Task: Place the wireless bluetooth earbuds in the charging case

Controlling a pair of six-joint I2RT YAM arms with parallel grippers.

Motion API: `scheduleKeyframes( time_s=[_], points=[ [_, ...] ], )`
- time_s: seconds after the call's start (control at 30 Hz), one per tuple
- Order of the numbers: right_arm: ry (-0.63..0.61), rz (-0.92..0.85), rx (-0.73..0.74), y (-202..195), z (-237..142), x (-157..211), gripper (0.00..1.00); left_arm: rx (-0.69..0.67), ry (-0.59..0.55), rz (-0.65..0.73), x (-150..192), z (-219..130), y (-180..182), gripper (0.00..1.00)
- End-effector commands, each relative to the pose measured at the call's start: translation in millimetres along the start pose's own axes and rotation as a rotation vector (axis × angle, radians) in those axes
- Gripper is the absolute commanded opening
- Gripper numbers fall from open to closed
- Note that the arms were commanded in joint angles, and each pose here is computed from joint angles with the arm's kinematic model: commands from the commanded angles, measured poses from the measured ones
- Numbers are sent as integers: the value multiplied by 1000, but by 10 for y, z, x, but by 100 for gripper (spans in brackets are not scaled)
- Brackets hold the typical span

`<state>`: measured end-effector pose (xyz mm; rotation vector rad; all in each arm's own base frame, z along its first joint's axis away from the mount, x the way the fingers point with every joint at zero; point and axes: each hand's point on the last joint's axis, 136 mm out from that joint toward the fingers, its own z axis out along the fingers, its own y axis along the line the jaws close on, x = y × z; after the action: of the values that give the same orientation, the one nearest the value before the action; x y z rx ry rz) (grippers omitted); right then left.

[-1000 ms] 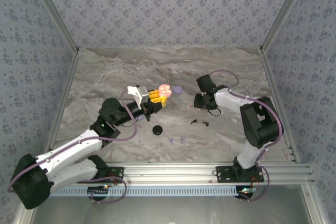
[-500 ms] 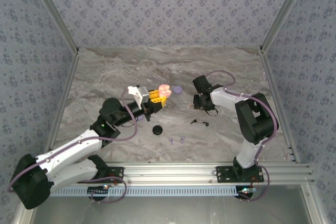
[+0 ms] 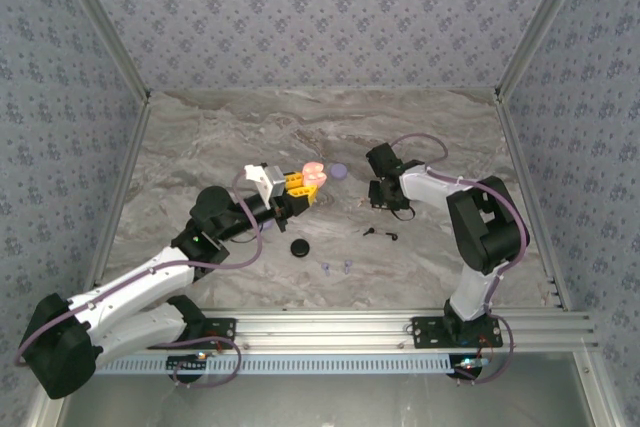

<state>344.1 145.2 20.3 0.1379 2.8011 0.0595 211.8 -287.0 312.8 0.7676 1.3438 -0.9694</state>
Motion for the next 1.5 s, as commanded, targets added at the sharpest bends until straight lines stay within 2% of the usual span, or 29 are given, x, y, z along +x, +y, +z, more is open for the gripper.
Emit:
scheduleKeyframes(
  time_s=[0.0, 0.13, 0.27, 0.6, 0.87, 1.0, 1.47],
  points=[
    [18, -19, -30, 121, -35, 59, 24, 4, -44, 29, -174, -13, -41, 0],
    [-60, -52, -52, 161, -250, -61, 24, 5, -43, 22, -158, -5, -40, 0],
    [-178, -62, -111, 196, -621, -210, 24, 17, -50, 5, -158, 23, -46, 0],
    [-577, -48, -481, 428, -2148, -461, 25, 51, -50, -51, -85, 207, -44, 0],
    [-772, -147, -718, 731, -3079, -308, 25, 100, -33, -64, -29, 441, -158, 0],
    [-807, -184, -747, 830, -3243, -219, 25, 120, -31, -69, -19, 525, -212, 0],
    [-785, -228, -739, 1020, -3186, -153, 25, 133, -27, -70, -19, 575, -250, 0]
  ],
)
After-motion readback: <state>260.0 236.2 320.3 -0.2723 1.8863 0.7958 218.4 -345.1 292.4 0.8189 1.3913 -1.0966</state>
